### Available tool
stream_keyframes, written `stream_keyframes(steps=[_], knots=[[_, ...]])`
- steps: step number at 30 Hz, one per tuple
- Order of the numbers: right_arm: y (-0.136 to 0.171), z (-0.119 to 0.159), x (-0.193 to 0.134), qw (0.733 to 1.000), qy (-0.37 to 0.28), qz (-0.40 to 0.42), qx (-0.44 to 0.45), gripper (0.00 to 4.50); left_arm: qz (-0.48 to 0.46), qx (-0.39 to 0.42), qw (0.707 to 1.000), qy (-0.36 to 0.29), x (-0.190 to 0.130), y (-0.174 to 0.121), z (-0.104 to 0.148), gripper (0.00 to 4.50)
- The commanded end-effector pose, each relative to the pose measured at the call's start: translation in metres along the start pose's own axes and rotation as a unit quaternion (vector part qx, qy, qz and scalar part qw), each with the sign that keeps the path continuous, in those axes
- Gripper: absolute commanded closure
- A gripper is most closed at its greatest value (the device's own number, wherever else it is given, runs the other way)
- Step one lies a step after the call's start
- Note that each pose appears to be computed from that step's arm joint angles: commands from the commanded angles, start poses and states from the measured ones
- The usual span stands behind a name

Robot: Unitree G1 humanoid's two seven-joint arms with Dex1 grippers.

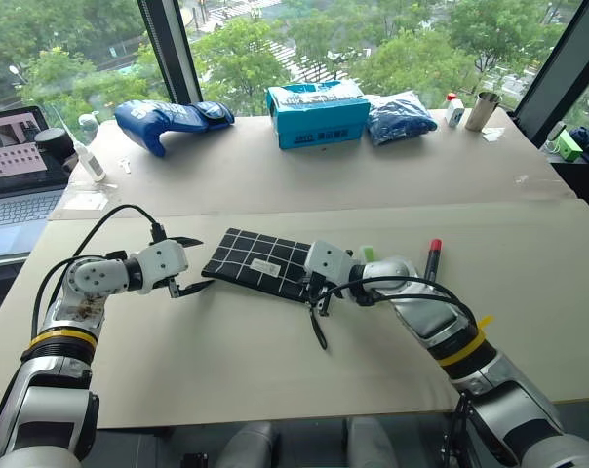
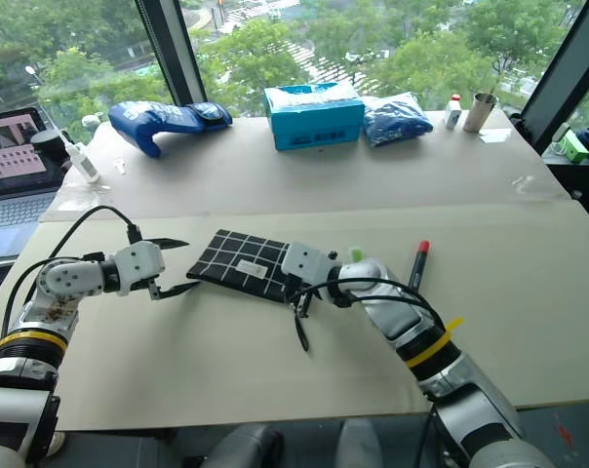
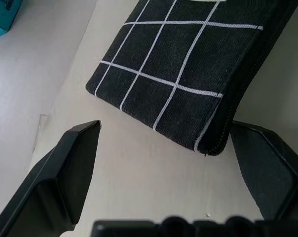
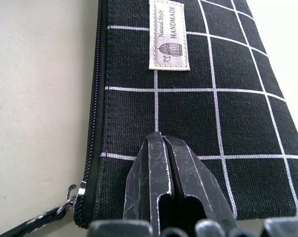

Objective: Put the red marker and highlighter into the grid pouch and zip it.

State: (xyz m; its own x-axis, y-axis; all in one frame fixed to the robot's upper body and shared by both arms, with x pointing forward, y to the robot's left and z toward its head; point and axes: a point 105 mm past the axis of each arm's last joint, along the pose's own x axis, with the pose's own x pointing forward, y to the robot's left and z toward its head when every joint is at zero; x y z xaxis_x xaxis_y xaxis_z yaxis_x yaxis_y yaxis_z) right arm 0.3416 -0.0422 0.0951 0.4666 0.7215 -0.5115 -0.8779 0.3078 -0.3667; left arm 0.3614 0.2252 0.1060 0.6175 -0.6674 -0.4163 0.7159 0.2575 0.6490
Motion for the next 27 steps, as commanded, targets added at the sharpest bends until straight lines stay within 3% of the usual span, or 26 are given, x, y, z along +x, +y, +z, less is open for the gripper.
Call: stream_keyframes(steps=[1, 4, 7, 17, 23, 27], knots=[[-0.003, -0.014, -0.001, 1.000, 0.021, -0.012, 0.013, 4.47, 0.004, 0.030, 0.999, 0.012, 0.011, 0.000, -0.002, 0.00], [0.000, -0.013, -0.002, 1.000, 0.016, -0.008, 0.017, 4.47, 0.018, 0.043, 0.999, 0.011, 0.018, 0.005, -0.001, 0.00], [0.004, -0.013, -0.003, 1.000, 0.011, -0.007, 0.024, 4.50, 0.025, 0.052, 0.998, 0.011, 0.024, 0.005, 0.000, 0.77], [0.004, -0.016, -0.013, 0.999, 0.005, -0.013, 0.033, 4.50, 0.019, 0.056, 0.998, 0.011, 0.026, 0.004, -0.001, 4.37], [-0.001, -0.009, -0.018, 0.999, -0.019, -0.028, 0.028, 4.50, 0.015, 0.005, 1.000, -0.007, 0.025, 0.006, 0.001, 4.47], [-0.040, 0.014, -0.038, 0.986, -0.094, -0.107, 0.093, 4.50, -0.017, -0.111, 0.993, -0.028, 0.024, 0.003, 0.002, 4.47]])
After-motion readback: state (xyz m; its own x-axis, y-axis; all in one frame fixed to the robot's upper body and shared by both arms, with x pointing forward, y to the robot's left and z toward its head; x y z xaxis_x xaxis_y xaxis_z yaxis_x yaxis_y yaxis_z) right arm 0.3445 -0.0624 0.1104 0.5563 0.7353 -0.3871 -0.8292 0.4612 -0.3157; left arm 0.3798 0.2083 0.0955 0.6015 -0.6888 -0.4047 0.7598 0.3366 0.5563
